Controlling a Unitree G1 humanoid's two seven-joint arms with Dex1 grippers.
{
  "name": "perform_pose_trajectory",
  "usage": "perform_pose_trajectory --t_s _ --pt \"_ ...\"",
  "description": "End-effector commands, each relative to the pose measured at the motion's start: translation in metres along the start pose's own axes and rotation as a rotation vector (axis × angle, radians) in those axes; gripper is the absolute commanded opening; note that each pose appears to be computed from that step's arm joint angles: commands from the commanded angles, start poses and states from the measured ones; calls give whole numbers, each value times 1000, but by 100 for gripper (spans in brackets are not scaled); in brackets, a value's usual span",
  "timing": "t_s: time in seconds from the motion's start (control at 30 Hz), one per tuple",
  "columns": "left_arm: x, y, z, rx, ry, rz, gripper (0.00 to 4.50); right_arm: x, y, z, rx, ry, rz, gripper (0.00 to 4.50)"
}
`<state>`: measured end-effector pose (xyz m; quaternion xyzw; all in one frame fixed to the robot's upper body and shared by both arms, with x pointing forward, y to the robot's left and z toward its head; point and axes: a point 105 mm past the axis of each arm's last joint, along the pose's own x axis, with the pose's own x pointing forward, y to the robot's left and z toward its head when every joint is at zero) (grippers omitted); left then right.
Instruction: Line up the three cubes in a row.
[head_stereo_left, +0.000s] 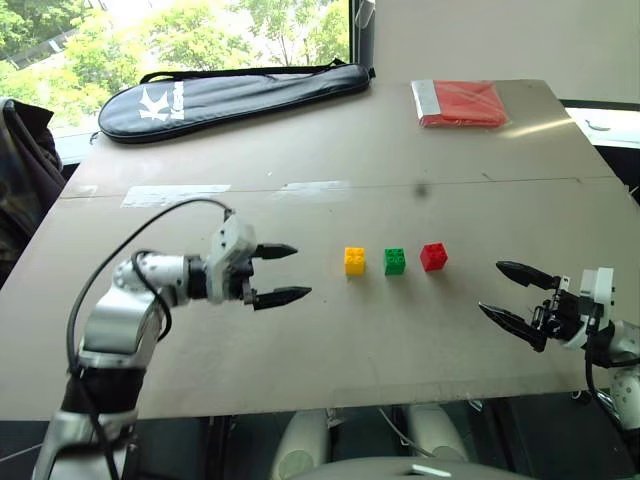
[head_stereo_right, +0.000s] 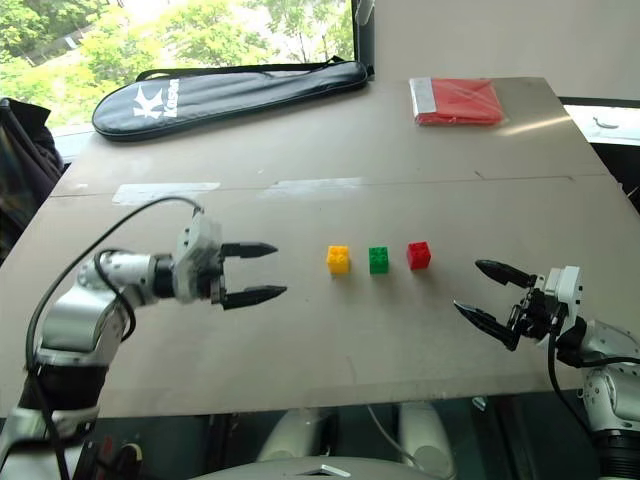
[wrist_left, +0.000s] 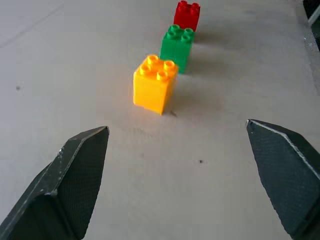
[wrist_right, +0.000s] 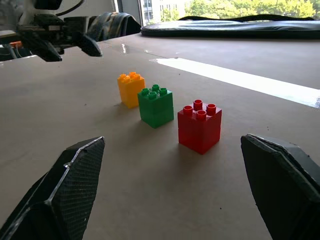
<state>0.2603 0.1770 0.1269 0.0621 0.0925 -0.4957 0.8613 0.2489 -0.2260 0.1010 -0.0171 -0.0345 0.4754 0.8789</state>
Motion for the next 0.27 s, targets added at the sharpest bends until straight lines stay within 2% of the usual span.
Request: perform_pose_trajectory --t_s 0.03,0.13,0.27 --pt "-14 5 3 64 -25 239 448 -7 -6 2 -44 17 5 450" --pt "-18 -5 -22 35 41 303 448 -9 -10 -5 -46 43 -2 450" --pt "-11 -19 -34 9 42 314 448 -7 -14 -13 -47 73 -25 450"
